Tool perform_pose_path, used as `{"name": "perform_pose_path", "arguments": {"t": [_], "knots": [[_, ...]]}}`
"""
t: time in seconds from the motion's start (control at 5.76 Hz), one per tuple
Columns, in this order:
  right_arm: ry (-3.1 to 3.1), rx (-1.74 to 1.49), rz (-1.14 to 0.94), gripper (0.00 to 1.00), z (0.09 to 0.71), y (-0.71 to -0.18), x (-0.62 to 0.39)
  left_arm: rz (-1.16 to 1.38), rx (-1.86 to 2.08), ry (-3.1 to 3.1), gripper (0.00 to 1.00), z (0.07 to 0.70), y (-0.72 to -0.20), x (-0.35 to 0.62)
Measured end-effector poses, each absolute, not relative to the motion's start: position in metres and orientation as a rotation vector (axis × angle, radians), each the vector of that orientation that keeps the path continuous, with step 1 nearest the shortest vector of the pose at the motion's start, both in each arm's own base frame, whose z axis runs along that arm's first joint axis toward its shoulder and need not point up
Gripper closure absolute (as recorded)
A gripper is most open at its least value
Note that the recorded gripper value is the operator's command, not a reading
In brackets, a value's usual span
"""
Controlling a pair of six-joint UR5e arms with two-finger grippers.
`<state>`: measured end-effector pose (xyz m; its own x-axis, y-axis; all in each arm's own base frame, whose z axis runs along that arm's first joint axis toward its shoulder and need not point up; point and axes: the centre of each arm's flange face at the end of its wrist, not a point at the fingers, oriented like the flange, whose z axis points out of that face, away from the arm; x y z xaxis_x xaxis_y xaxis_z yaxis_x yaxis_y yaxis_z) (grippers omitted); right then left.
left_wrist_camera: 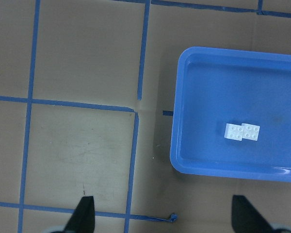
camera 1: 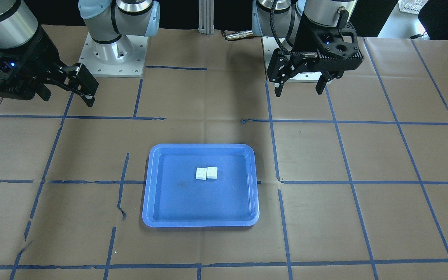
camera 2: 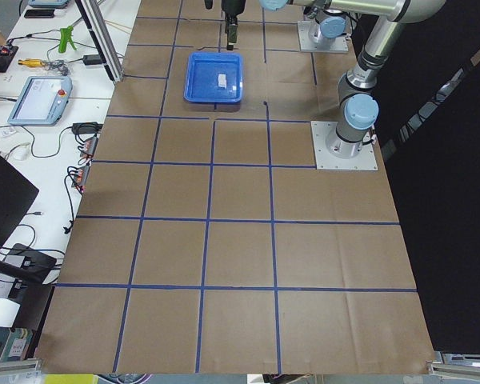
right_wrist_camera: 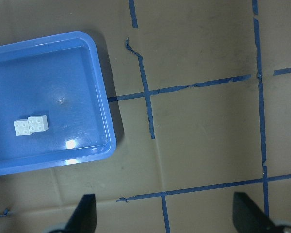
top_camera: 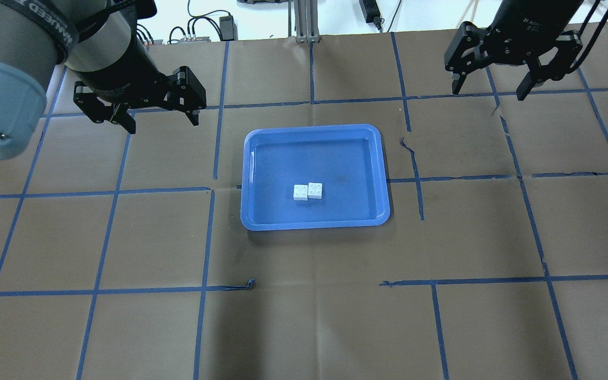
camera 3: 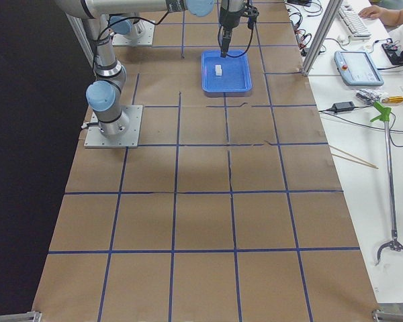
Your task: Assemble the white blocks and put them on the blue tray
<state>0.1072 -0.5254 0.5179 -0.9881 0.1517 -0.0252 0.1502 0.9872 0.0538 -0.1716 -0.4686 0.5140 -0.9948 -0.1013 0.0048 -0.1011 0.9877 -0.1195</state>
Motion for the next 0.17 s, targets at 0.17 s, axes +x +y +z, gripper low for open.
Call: {"name": "perform_pose_path", "arguments": {"t": [0.17], "knots": [[3.105, 0.225, 0.080, 0.00, 0.5178, -0.5245, 0.1121, -0.187, -0.159, 3.131, 0.01, 0.5137, -0.4685, -0.1716]]}}
